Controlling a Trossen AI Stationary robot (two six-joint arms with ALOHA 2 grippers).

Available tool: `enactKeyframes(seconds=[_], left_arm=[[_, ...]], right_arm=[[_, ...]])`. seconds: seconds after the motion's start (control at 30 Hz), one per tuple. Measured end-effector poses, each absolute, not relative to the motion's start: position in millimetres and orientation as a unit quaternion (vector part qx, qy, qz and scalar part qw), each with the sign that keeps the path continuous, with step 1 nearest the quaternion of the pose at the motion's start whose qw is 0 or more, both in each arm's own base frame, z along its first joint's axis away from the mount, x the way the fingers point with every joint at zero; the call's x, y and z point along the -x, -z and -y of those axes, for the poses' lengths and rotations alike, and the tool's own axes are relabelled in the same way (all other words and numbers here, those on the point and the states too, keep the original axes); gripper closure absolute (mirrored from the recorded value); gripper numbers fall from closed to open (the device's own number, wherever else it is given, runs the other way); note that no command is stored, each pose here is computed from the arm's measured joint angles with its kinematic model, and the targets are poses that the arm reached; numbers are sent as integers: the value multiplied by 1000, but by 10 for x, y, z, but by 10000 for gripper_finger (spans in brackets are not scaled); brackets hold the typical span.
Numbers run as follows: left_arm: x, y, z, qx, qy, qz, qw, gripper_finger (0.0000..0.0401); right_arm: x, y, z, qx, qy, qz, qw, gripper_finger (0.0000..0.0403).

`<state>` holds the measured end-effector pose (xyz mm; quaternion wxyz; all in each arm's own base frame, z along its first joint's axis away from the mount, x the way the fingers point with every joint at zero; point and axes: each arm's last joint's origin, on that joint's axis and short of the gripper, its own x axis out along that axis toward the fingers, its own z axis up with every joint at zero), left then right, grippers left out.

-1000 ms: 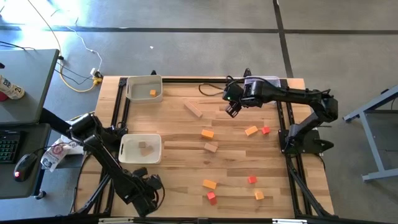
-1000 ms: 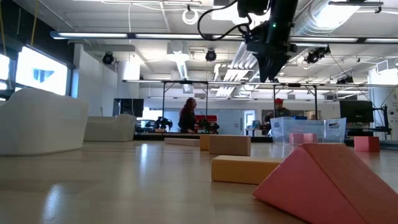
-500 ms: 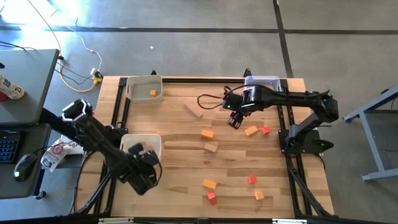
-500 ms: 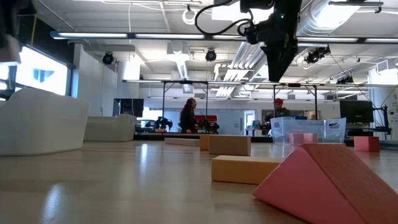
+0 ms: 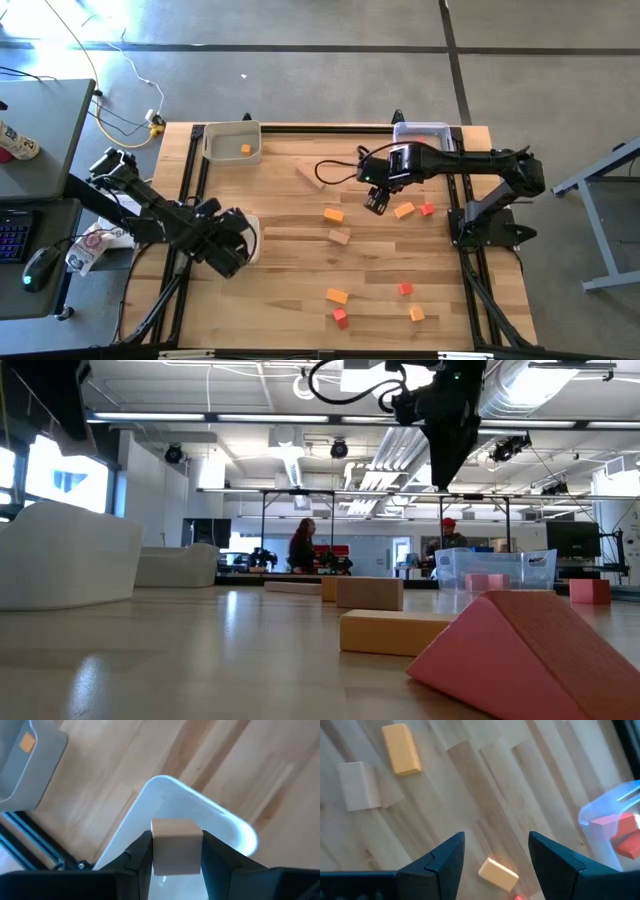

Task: Sort & place blocks by color
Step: Put the brown block into the white bin

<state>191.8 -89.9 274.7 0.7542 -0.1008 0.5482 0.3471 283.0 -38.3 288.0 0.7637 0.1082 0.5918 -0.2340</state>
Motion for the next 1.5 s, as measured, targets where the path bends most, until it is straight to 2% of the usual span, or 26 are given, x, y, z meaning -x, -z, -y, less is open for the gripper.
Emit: enactKeyframes(seconds=[0.23,0.73,1.03,1.23,1.5], left_arm=[[-1870,-2524,733,106,-364,-596,708,293],[-1869,-2138,541,143,-315,-668,659,292],[-1785,-1965,425,160,-305,-709,615,291],[-1798,-1962,407,160,-257,-731,611,285],[-1817,-1960,335,151,-241,-736,614,257]], right_arm=[[-2873,-2887,364,-127,208,-580,777,197],[-3097,-2941,378,-101,174,-499,843,197],[-3300,-2696,411,-71,178,-515,835,197],[-3438,-2434,376,-74,169,-548,816,197],[-3594,-2123,265,-65,152,-577,800,197]])
